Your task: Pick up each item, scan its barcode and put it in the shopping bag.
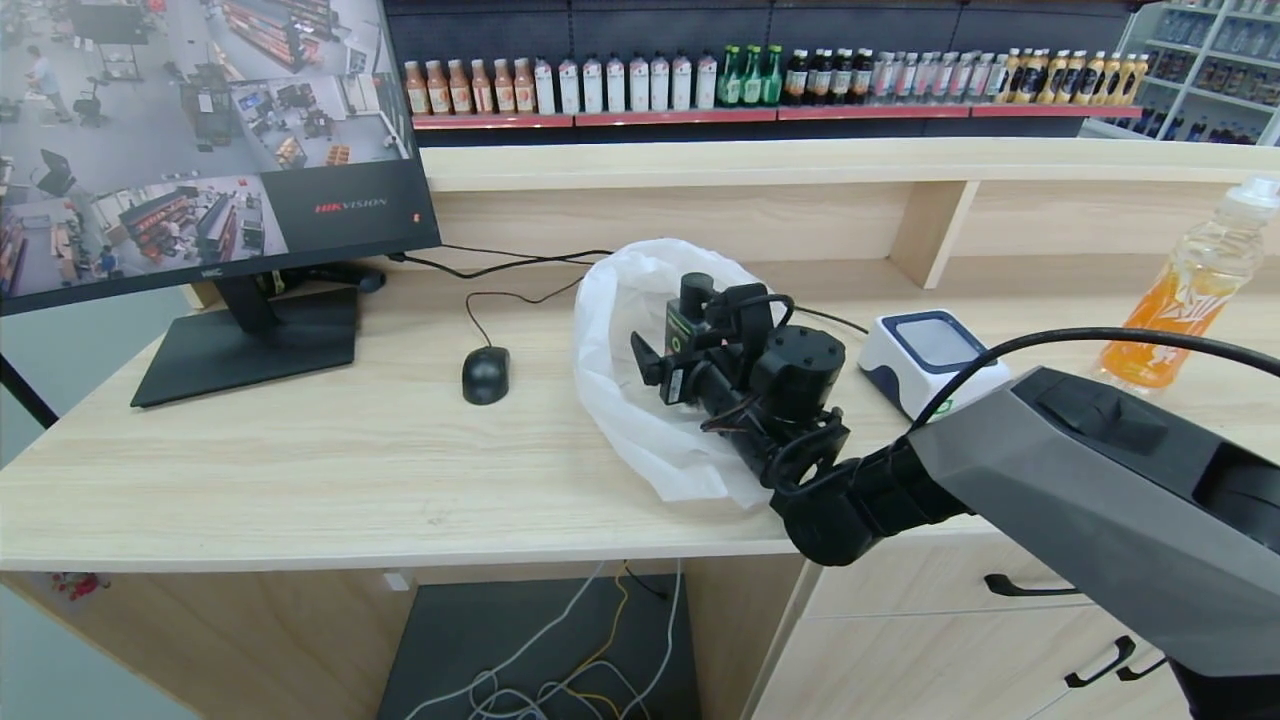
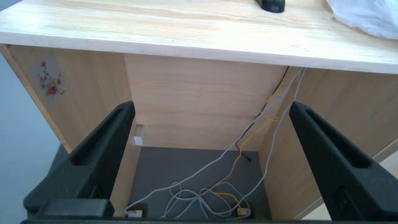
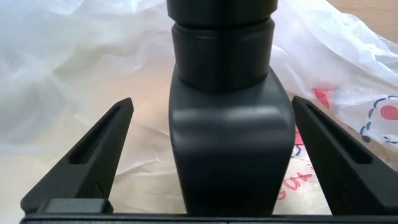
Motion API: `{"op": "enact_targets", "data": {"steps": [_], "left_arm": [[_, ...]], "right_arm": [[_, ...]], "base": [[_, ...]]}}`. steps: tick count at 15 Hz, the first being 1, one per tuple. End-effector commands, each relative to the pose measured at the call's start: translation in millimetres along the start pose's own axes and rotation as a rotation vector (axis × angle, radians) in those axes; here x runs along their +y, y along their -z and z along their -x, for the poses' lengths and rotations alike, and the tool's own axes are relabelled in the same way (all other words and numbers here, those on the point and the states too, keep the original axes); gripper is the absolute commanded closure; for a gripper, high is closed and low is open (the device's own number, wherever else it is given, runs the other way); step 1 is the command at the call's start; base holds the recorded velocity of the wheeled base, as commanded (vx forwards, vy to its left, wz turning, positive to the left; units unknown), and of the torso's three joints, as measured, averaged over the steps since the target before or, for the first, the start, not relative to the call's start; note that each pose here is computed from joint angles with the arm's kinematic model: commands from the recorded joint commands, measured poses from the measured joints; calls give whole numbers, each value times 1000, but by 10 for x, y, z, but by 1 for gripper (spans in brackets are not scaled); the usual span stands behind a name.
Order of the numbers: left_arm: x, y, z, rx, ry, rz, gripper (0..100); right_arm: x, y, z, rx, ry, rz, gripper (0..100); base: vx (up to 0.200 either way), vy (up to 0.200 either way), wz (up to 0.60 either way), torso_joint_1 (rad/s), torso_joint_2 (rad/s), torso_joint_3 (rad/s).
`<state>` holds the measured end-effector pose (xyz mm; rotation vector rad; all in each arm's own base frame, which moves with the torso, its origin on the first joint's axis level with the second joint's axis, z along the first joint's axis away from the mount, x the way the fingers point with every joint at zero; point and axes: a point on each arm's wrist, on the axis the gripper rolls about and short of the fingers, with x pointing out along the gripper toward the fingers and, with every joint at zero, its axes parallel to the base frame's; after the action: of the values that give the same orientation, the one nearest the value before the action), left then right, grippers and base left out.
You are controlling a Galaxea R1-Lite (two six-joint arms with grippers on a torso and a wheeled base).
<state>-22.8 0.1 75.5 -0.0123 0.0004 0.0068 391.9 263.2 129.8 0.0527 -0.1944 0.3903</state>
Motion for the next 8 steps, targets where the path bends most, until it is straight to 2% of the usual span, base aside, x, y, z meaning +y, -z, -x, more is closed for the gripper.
{"op": "enact_targets", "data": {"steps": [1, 8], "left_arm": [[0, 0, 0, 0, -1, 0, 0], [0, 0, 0, 0, -1, 0, 0]], "right_arm": [[32, -51, 13, -10, -4, -3, 0], [-2, -229, 149, -42, 22, 0, 0]], "base": [[0, 0, 0, 0, 0, 0], [0, 0, 0, 0, 0, 0]]}}
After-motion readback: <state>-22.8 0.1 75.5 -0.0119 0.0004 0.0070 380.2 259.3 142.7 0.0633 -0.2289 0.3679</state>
